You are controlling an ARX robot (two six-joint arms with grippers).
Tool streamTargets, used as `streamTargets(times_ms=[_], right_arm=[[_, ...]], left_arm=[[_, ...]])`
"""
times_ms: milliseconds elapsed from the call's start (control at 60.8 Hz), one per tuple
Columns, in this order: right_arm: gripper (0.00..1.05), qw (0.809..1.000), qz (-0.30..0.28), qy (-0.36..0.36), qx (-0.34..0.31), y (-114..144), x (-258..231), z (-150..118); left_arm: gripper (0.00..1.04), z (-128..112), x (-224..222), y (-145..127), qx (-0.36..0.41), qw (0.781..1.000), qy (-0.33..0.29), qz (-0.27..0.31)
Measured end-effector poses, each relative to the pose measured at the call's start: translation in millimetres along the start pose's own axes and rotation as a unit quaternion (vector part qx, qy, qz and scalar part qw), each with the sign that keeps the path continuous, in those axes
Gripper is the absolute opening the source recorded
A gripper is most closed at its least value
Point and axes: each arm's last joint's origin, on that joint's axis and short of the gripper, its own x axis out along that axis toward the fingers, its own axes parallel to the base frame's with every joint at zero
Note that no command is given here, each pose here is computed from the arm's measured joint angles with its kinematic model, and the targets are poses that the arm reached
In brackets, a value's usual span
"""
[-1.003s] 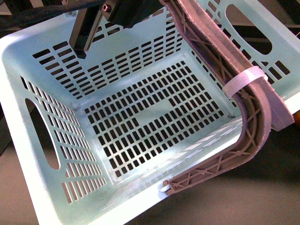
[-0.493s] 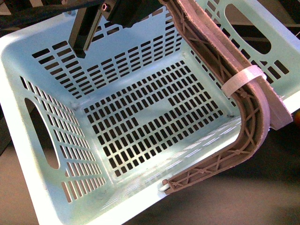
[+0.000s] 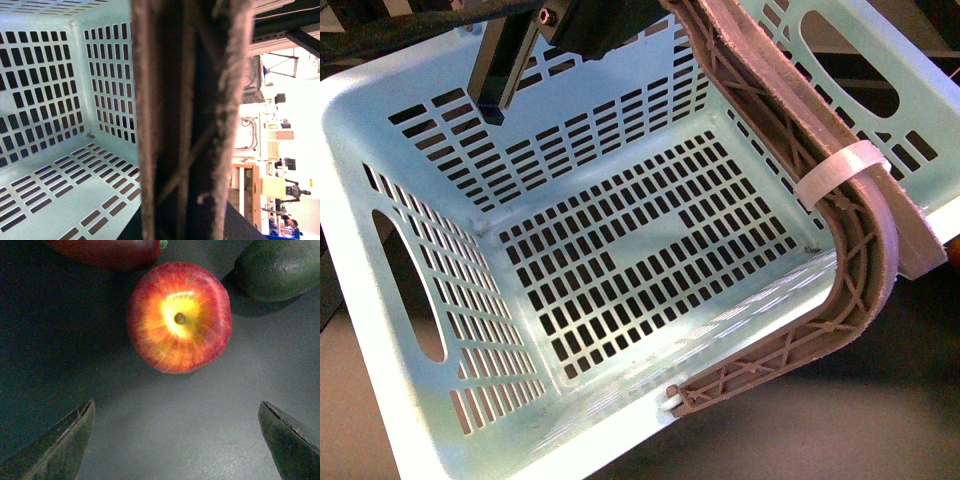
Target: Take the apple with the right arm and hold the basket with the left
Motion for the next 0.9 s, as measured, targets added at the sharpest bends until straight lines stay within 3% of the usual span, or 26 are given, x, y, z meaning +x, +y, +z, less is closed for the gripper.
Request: streamTargets(times_ms=[822, 904], right_arm=[[0.96, 0.998, 0.005, 0.001, 0.061, -4.6, 52.4, 12.1], [0.85, 0.998, 0.008, 0.0, 0.066, -4.4, 53.5, 11.6]], left_arm=[[0.06, 0.0, 0.0, 0.0, 0.0, 1.0, 0.0, 0.0], [0.06, 0.0, 0.0, 0.0, 0.0, 1.0, -0.001, 0.0]])
